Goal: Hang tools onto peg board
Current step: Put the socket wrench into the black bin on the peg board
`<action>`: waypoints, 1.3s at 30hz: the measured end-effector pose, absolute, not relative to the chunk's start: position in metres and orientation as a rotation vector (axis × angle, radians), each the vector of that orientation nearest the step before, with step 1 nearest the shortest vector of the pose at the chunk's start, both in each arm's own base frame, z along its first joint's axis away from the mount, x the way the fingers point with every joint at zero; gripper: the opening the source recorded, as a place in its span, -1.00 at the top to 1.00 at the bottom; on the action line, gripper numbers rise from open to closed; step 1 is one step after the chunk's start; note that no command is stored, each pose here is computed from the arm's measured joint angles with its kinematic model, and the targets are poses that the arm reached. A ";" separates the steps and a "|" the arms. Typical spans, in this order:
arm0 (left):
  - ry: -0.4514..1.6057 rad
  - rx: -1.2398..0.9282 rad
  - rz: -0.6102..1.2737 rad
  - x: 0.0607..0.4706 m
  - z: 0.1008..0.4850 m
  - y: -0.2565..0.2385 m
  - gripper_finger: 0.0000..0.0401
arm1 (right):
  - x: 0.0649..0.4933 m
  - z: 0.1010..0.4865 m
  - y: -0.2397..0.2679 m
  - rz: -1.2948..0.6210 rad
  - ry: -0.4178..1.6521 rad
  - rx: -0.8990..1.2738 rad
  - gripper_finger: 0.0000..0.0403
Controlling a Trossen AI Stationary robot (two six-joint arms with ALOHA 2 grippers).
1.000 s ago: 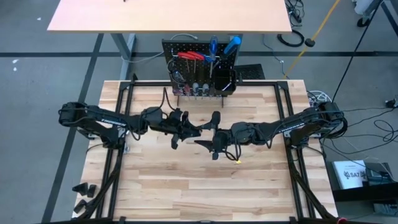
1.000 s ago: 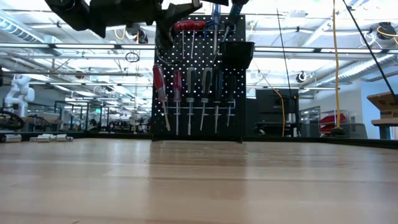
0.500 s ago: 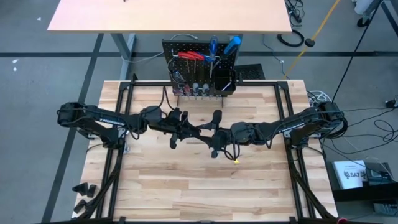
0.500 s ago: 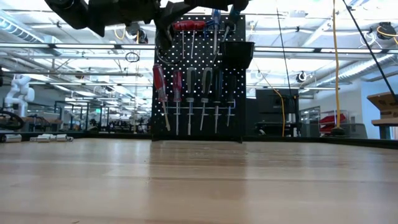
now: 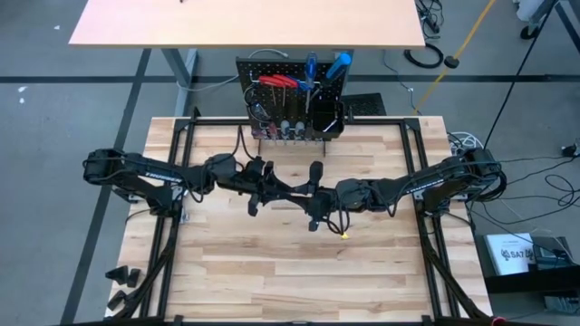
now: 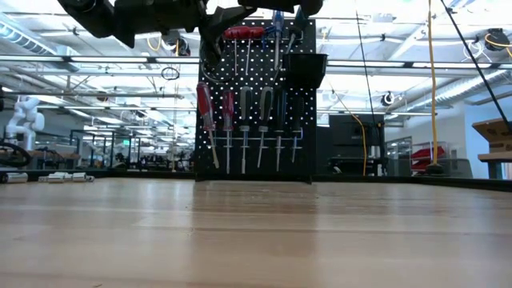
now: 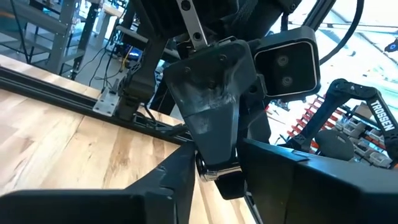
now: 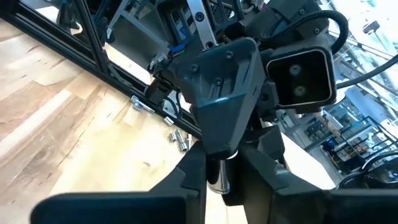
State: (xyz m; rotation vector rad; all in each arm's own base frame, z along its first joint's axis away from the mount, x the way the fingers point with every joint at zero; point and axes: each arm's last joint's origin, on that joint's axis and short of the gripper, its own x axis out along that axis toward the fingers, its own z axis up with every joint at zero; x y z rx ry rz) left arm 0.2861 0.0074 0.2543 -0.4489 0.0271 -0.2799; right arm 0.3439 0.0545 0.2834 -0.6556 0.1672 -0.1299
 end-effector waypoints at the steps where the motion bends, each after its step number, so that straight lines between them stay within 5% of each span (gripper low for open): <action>1: 0.030 -0.445 -0.277 0.286 0.254 0.008 0.32 | 0.344 0.283 0.054 -0.130 0.169 -0.652 0.74; 10: 0.095 -0.437 -0.268 0.279 0.253 0.027 0.25 | 0.344 0.282 0.053 -0.160 0.189 -0.654 0.74; 19: 0.262 -0.398 -0.158 0.257 0.251 0.038 0.25 | 0.334 0.287 0.049 -0.563 0.351 -0.792 0.74; 31: 0.252 -0.288 0.177 0.230 0.269 0.029 0.25 | 0.283 0.343 -0.029 -0.730 0.211 -0.356 0.74; 39: 0.214 -0.072 0.278 0.221 0.280 0.016 0.25 | 0.277 0.334 -0.071 -0.610 0.214 -0.117 0.74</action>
